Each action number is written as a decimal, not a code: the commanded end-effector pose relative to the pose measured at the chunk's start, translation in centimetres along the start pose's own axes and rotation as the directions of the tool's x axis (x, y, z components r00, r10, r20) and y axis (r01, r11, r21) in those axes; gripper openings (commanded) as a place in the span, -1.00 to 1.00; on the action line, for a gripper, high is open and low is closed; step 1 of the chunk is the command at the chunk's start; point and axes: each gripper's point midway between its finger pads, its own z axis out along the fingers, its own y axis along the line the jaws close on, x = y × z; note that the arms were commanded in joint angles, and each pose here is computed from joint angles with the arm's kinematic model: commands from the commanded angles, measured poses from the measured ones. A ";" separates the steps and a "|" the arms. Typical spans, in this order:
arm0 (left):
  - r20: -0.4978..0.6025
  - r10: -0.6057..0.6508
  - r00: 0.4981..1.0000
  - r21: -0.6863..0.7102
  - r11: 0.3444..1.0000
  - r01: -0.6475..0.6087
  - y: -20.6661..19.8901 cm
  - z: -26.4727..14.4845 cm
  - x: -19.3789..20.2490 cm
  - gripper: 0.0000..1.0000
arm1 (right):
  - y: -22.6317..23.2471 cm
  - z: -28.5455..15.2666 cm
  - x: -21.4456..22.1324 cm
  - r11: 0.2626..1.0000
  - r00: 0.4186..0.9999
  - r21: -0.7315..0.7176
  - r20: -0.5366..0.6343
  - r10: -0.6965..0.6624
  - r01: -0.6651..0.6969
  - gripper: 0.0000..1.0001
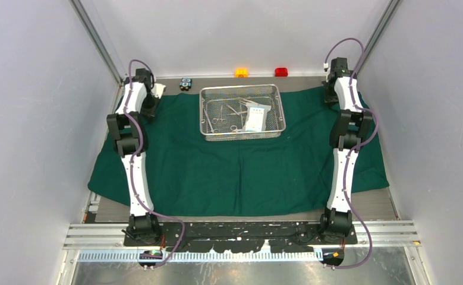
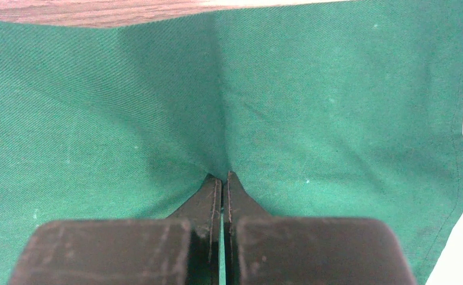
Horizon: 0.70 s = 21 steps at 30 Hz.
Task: Open and lay out the surgical kit
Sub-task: Smooth out the surgical kit at the center of the board.
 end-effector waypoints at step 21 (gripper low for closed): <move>-0.087 -0.023 0.996 -0.195 0.981 0.006 6.9 -0.8 7.1 -0.06 | -7.2 -3.2 1.7 0.977 1.000 0.213 -0.015 -0.001 0.004 -0.12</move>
